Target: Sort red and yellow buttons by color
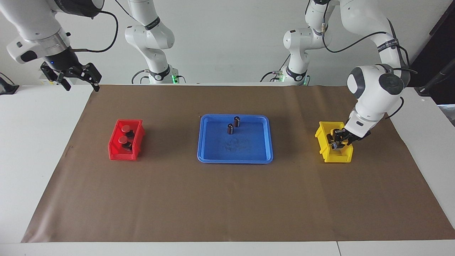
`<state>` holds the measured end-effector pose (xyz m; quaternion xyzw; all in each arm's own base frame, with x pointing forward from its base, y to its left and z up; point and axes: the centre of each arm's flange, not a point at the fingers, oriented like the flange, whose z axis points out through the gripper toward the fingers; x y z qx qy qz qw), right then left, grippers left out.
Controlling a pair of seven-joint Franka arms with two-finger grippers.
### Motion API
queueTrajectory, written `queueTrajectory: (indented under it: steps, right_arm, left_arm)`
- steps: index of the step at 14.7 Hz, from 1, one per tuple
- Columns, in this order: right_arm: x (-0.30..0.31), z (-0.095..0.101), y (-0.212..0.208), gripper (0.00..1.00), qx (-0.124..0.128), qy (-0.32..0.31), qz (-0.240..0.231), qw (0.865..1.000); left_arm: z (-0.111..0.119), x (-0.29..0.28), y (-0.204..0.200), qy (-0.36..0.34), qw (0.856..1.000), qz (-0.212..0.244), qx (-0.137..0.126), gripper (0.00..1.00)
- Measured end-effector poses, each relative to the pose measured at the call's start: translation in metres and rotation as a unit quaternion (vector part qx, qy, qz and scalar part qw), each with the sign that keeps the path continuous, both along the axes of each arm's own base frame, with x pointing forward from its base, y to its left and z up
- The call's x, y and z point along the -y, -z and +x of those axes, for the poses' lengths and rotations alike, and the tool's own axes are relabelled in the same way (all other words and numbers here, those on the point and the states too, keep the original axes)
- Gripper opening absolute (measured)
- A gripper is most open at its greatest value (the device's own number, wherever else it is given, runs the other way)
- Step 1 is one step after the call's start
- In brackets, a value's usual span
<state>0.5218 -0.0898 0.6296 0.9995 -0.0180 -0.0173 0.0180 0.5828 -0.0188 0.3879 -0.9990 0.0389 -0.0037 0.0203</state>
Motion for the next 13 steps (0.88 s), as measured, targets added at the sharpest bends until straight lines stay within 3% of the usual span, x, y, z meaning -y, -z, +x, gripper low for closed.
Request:
queueTrajectory:
  steps: [7, 9, 13]
  right_arm:
    - [-0.001, 0.001, -0.001, 1.0, 0.006, -0.001, -0.001, 1.0]
    - [-0.003, 0.002, -0.001, 1.0, 0.007, -0.003, -0.001, 1.0]
    - [-0.006, 0.002, -0.001, 1.0, 0.007, -0.006, -0.001, 1.0]
  left_arm:
    - [-0.011, -0.002, 0.026, 0.009, 1.0, -0.002, 0.002, 0.41]
    - [-0.011, -0.002, 0.026, 0.01, 1.0, -0.002, 0.002, 0.56]
    - [-0.011, -0.002, 0.026, 0.011, 1.0, -0.002, 0.003, 0.59]
